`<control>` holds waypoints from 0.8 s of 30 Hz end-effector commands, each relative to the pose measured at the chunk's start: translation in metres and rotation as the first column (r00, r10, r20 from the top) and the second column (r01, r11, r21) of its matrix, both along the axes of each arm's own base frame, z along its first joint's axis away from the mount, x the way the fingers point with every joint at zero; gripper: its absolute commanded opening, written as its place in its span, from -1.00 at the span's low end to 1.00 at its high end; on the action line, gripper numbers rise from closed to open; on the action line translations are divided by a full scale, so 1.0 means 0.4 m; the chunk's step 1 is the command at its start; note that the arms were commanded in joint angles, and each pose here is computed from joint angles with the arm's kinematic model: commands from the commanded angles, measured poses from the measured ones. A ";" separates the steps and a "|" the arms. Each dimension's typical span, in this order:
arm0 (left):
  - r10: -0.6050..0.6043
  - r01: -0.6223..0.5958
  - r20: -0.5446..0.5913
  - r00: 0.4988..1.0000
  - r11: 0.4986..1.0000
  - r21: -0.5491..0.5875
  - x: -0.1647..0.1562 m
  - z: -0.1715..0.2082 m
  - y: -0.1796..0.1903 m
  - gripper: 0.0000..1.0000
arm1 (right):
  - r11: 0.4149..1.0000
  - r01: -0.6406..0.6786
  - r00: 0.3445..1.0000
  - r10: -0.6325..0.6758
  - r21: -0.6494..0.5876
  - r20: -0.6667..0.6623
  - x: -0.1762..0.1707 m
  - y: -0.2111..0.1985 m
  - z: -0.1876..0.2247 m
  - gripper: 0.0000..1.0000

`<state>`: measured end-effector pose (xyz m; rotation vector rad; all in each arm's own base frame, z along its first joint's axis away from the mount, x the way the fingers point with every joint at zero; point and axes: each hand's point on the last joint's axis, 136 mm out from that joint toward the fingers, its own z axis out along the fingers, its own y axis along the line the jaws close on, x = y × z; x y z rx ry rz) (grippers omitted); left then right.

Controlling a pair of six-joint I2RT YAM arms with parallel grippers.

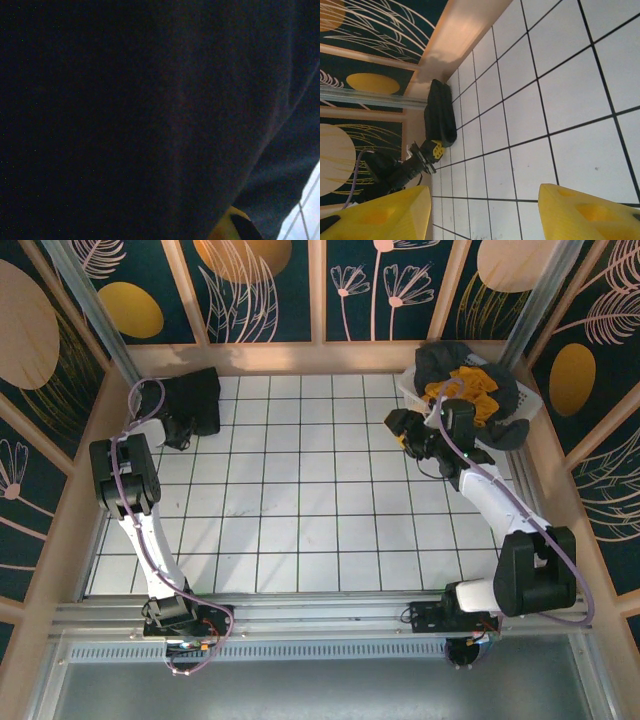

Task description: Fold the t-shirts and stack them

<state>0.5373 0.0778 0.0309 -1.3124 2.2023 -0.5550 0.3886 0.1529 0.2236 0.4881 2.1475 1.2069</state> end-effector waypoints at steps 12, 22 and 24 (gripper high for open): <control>0.006 -0.023 0.164 0.986 0.994 0.106 -0.057 0.308 -0.012 0.97 | 0.999 -0.037 0.984 0.041 -0.028 0.172 0.025 -0.013 0.149 0.98; 0.064 -0.202 0.410 0.910 0.931 0.304 -0.286 0.633 -0.072 0.97 | 0.901 0.334 0.931 -0.270 -0.276 0.245 0.035 -0.215 0.219 0.97; 0.128 -0.304 0.425 0.896 0.875 0.377 -0.381 0.652 -0.039 0.98 | 0.810 0.428 0.903 -0.361 -0.402 0.233 0.017 -0.287 0.192 0.98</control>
